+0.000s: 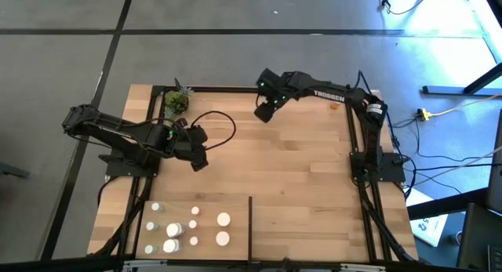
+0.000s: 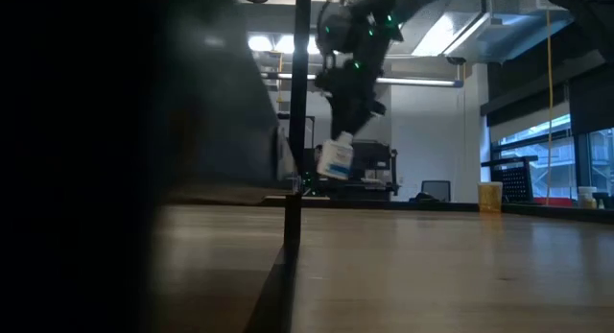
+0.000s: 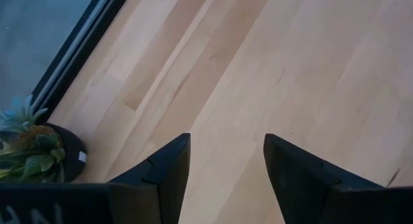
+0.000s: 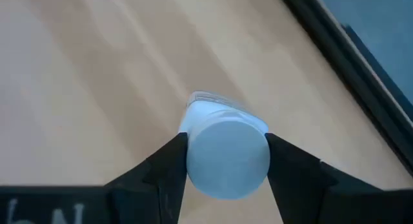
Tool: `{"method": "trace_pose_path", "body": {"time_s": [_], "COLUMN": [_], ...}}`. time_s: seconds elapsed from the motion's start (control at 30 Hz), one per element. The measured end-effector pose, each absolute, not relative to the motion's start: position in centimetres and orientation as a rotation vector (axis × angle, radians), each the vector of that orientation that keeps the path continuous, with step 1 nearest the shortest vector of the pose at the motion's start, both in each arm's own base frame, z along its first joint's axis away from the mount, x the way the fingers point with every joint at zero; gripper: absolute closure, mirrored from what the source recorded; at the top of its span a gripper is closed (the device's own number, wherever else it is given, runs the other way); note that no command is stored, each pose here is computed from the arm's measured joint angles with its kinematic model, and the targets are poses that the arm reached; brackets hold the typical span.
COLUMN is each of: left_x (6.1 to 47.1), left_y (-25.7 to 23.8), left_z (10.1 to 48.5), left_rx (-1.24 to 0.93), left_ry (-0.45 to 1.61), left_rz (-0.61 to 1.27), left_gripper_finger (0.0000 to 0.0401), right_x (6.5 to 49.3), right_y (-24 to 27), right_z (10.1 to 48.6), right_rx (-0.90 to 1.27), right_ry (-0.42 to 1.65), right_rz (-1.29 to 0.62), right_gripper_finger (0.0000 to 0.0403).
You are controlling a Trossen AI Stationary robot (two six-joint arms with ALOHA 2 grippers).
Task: Pick and place medicine bottles onto shelf by color
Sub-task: Put the white pill bottle on the shelf aligned with the other white pill bottle
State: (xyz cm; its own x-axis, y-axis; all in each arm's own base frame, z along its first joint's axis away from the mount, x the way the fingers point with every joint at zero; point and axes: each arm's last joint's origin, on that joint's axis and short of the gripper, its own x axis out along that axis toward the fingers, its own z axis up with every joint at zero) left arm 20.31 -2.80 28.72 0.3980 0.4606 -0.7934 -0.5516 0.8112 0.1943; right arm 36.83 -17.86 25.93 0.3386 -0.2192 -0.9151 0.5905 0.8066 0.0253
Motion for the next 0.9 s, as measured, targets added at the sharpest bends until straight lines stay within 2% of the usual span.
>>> {"method": "trace_pose_path", "body": {"time_s": [0.23,0.53,0.9], "left_x": [19.8,17.8,14.2], "left_y": [-3.1,-3.8,-3.4], "left_z": [28.8,30.4,32.8], "left_rx": [-0.076,-0.109,-0.197], "left_ry": [0.994,0.906,0.760], "left_rz": [0.625,0.555,0.482], "left_gripper_finger": [0.0211,0.0211,0.0211], "right_x": [39.2,41.5,44.7], "right_y": [-13.7,-10.6,-9.6], "right_z": [28.1,30.0,26.6], "right_rx": [0.339,0.282,0.292], "right_ry": [1.042,0.880,0.846], "right_rz": [-0.457,-0.371,-0.269], "right_gripper_finger": [0.0215,0.0215,0.0215]}}
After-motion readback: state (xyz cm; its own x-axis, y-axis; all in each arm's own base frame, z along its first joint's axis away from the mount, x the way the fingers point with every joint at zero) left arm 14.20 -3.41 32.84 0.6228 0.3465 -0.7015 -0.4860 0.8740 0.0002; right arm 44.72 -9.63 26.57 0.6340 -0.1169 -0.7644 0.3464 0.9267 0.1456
